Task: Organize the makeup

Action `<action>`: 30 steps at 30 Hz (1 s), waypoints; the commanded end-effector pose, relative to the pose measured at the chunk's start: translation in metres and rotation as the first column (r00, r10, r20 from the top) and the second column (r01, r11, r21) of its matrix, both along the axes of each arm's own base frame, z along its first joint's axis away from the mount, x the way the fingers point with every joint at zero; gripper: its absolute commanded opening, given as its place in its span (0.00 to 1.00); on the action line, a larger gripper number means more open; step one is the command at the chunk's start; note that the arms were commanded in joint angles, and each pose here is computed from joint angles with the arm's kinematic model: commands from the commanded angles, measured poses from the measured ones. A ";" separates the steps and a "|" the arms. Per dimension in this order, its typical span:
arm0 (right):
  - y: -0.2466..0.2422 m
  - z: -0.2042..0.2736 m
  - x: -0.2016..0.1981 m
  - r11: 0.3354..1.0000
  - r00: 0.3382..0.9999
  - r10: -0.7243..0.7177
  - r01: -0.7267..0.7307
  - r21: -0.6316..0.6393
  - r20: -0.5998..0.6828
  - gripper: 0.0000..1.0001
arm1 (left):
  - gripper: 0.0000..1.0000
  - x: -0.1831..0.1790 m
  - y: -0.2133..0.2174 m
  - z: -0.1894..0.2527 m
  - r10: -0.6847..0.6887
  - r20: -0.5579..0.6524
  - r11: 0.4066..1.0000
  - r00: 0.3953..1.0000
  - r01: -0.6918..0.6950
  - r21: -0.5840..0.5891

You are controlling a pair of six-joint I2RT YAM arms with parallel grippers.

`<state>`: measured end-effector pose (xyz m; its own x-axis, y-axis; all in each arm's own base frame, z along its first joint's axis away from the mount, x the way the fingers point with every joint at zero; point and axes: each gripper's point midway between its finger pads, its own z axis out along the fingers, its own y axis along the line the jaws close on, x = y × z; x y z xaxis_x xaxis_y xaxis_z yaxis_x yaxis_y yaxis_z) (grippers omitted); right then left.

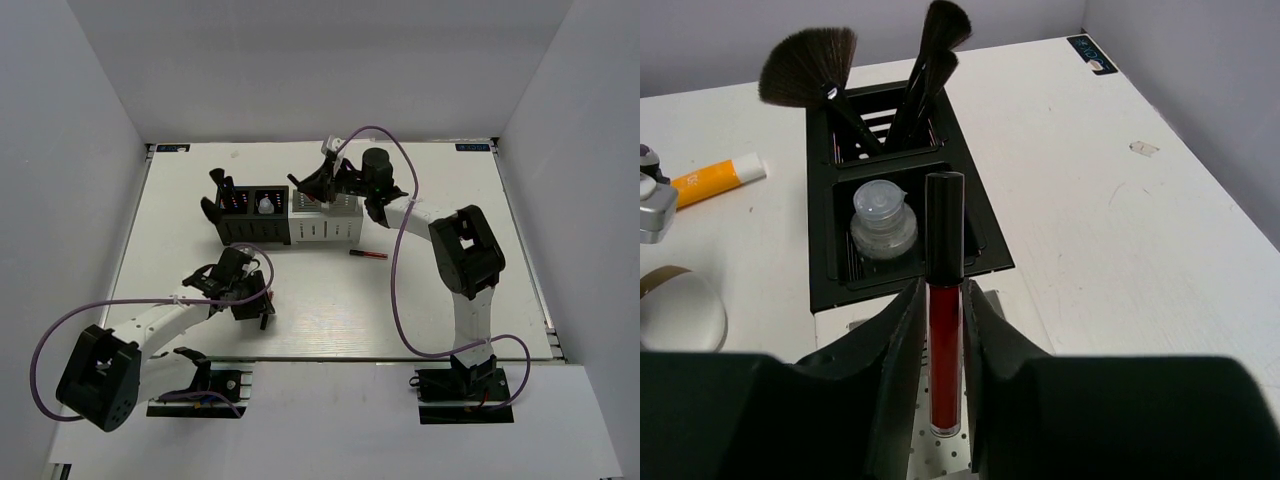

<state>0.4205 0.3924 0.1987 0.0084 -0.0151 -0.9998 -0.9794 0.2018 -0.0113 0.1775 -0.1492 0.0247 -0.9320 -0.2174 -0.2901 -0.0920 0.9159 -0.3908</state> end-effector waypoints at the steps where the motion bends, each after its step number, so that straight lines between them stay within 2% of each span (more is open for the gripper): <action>1: -0.006 -0.001 0.007 1.000 0.999 -0.021 0.021 -0.007 0.036 0.28 | 0.55 0.016 -0.006 0.012 0.011 0.049 1.000 0.999 -0.010 -0.005; 10: -0.014 0.008 0.011 0.999 0.998 -0.032 0.032 -0.007 0.048 0.38 | 0.54 0.026 -0.003 0.012 0.023 0.045 0.997 0.999 -0.027 0.079; 20: -0.039 0.061 0.002 0.997 0.998 -0.037 0.033 0.073 0.044 0.37 | 0.48 0.030 0.001 0.006 0.032 0.041 0.986 0.999 -0.038 0.161; 25: -0.064 0.067 -0.013 0.996 0.999 -0.034 0.032 0.086 0.012 0.37 | 0.44 0.036 0.000 -0.002 0.026 0.028 0.976 0.999 -0.032 0.216; 30: -0.081 0.074 -0.026 0.996 0.999 -0.035 0.032 0.086 0.036 0.37 | 0.40 0.040 -0.006 -0.009 0.003 0.009 0.967 1.000 -0.005 0.254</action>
<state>0.4083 0.3153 0.2520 -0.0104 0.0414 -0.9991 -0.9632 0.2678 0.0211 0.2098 -0.1547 0.0153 -0.9351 -0.1502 -0.3211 -0.0961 0.9793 -0.1783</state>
